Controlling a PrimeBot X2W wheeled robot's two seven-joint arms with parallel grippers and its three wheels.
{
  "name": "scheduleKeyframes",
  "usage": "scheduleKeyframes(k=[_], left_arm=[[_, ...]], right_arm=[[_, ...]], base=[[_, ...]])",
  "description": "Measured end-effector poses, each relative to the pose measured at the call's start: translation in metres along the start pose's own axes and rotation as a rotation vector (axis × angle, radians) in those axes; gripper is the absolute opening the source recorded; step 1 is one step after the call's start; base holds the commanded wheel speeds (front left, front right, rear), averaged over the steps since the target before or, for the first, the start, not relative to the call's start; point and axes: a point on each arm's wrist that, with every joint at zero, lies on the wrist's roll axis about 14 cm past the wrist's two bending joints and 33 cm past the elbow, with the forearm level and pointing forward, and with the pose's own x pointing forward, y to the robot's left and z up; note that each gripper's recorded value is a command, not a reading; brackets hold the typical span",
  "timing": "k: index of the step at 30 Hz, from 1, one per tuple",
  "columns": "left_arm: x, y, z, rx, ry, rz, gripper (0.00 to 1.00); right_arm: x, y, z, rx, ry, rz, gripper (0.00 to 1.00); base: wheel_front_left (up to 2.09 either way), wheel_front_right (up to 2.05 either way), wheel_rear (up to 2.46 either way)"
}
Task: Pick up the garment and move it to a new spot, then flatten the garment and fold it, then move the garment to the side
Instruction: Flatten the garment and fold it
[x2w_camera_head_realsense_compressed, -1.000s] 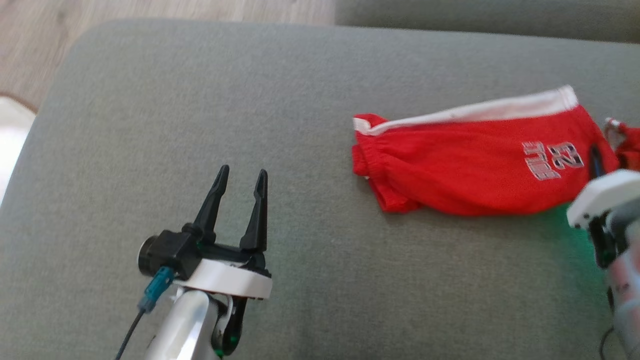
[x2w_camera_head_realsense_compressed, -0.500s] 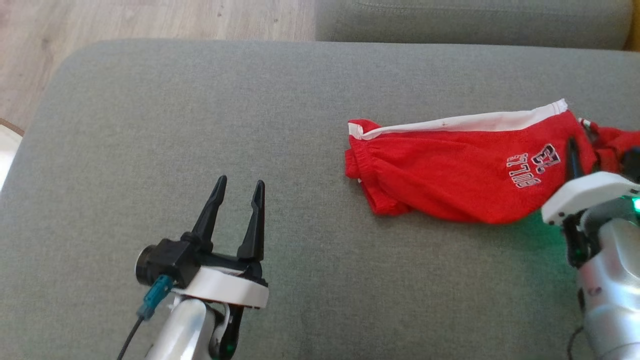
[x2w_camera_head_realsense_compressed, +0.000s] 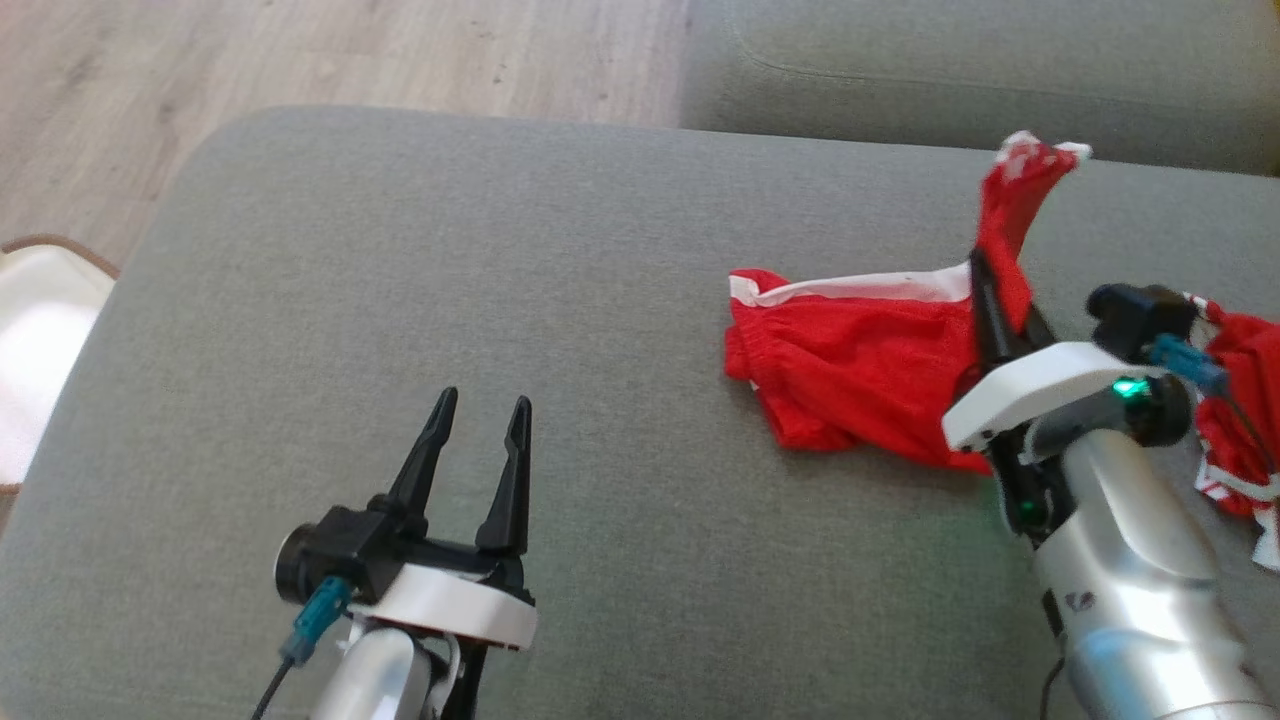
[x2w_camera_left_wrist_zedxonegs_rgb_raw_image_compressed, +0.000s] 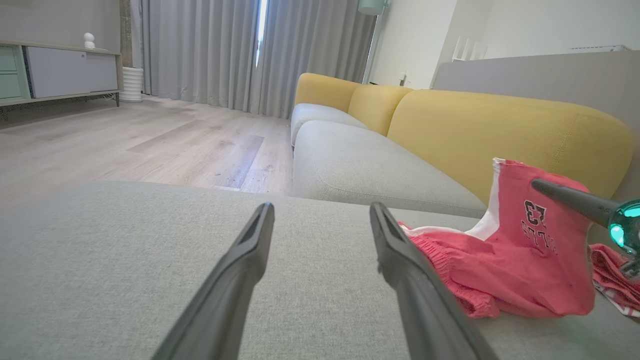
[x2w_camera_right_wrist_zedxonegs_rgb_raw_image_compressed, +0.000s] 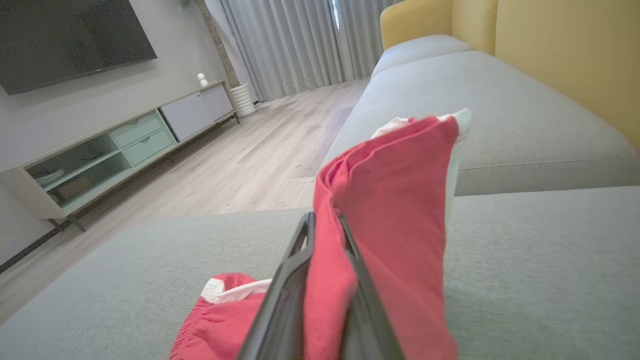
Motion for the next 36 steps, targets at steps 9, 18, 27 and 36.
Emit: scheduleKeyframes(k=[9,18,27,36], left_arm=[[-0.015,0.015,0.001,0.002,-0.002,0.054,1.0],[-0.024,0.027,0.002,0.004,-0.003,0.095,1.0],[-0.023,0.026,0.0,0.004,0.001,0.092,1.0],[-0.013,0.019,-0.001,0.0,0.002,0.064,1.0]], right_arm=[[0.007,0.056,-0.013,-0.004,0.026,0.151,0.0],[0.003,0.098,-0.041,-0.025,0.1,0.272,0.0],[-0.015,0.114,-0.081,-0.084,0.228,0.343,0.56],[-0.043,0.131,-0.11,-0.143,0.343,0.428,1.0]], base=[[0.0,0.0,0.0],[0.0,0.0,0.0],[0.0,0.0,0.0],[0.0,0.0,0.0]])
